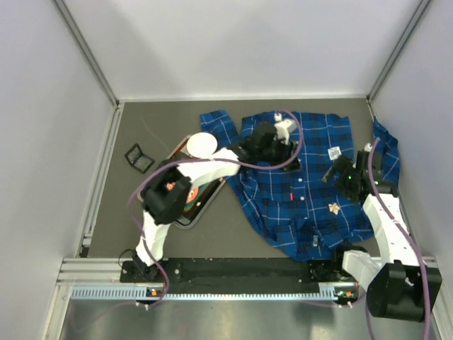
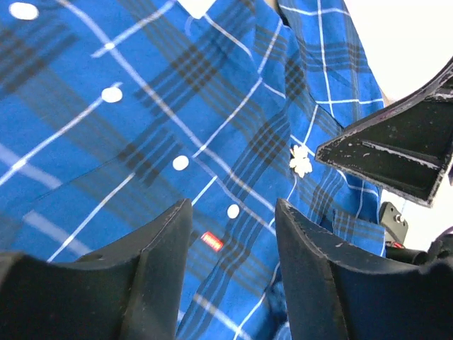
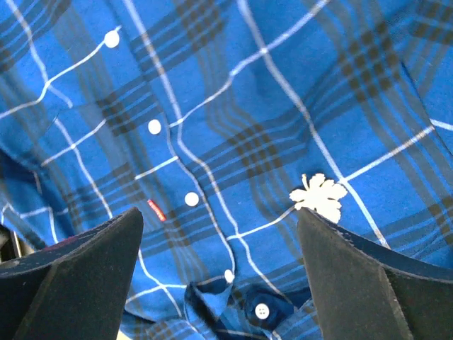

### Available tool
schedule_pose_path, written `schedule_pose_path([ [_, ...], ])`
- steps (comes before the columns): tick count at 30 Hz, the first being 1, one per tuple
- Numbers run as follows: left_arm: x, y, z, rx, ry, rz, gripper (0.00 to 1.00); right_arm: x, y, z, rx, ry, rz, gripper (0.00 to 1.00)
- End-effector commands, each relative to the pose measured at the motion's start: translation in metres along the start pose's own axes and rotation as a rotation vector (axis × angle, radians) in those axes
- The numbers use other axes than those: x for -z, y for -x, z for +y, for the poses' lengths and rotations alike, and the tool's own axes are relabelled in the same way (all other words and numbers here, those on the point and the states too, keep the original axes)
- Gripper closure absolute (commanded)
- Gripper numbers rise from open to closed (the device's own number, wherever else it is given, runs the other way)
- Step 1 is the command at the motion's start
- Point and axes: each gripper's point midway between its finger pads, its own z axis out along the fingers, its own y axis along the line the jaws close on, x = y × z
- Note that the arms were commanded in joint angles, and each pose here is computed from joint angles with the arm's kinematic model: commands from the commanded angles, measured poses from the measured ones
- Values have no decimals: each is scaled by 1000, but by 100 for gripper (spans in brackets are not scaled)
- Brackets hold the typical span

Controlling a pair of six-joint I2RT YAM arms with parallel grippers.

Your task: Remove the brooch from the garment

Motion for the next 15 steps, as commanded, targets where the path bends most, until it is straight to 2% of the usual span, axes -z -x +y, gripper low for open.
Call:
schedule_pose_path([
  [1, -54, -9, -37, -75, -134, 13, 47, -2, 6, -11, -149, 34, -43, 17],
  [3, -77, -18, -49, -77, -185, 37, 51, -2, 4, -30, -204, -25, -78, 18],
  [6, -105, -32, -67, -62, -252, 71, 59, -2, -4, -60, -314, -93, -109, 29],
  [7, -111, -37, -72, -58, -264, 82, 61, -1, -3, -74, -361, -122, -126, 42],
  [10, -133, -50, -90, -66, -314, 105, 65, -2, -11, -94, -425, -180, -135, 68],
  [15, -153, -73, -95, -67, -344, 126, 67, -2, -7, -108, -465, -252, -142, 67],
])
